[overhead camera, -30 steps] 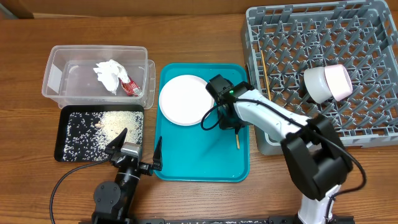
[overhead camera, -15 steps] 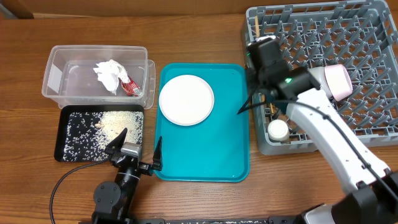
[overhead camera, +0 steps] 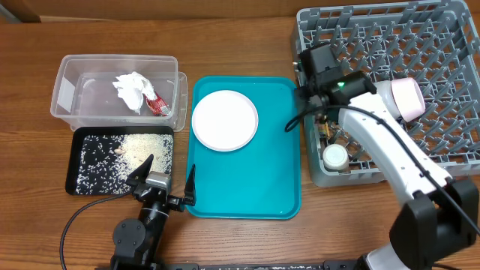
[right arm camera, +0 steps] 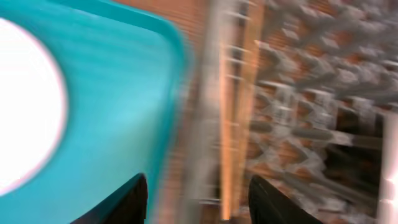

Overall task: Sort waste into correct bins and load items into the dishwasher
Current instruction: 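Carry the second chopstick into the dish rack and release it, then grasp the white plate rim on the teal tray with the right gripper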

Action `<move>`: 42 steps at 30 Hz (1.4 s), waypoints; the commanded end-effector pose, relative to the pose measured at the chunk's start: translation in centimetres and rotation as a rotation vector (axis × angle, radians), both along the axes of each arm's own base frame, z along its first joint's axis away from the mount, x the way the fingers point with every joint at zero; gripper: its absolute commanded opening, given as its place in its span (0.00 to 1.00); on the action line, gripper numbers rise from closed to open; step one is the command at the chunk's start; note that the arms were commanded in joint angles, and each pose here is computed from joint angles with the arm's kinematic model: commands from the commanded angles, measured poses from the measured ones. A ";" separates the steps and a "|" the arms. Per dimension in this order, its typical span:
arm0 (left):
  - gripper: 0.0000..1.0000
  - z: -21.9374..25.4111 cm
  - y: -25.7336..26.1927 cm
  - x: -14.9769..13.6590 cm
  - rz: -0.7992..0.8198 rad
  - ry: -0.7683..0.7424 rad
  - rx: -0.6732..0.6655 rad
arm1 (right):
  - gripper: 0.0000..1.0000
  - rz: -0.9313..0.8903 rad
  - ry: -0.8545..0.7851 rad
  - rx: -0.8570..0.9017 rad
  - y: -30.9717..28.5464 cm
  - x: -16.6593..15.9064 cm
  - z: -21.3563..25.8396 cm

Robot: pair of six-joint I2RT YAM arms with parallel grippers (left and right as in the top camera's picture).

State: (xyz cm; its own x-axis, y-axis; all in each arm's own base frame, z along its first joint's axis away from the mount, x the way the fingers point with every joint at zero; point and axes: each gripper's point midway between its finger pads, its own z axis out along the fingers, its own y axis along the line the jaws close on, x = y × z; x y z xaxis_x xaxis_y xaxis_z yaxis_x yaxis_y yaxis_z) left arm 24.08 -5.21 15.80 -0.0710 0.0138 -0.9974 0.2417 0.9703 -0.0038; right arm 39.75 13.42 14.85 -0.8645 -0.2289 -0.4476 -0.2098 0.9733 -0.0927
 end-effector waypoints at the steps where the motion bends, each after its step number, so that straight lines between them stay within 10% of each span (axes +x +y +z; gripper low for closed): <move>1: 1.00 0.0 -0.1 -0.1 -0.009 -0.008 0.010 | 0.54 0.015 0.007 0.341 6.8 -1.9 4.2; 18: 1.00 0.0 -0.1 -0.1 -0.008 -0.008 0.010 | 0.48 -0.410 0.349 0.333 11.3 -4.2 -13.7; 24: 1.00 0.0 -0.1 -0.1 -0.009 -0.008 0.010 | 0.13 -0.415 0.401 0.295 10.9 -5.2 -15.2; 34: 1.00 0.0 -0.1 -0.1 -0.008 -0.008 0.010 | 0.04 -0.277 0.029 0.291 6.2 -0.7 -0.5; 42: 1.00 0.0 -0.1 -0.1 -0.008 -0.008 0.010 | 0.04 -0.606 -0.521 -0.083 -9.0 1.1 12.6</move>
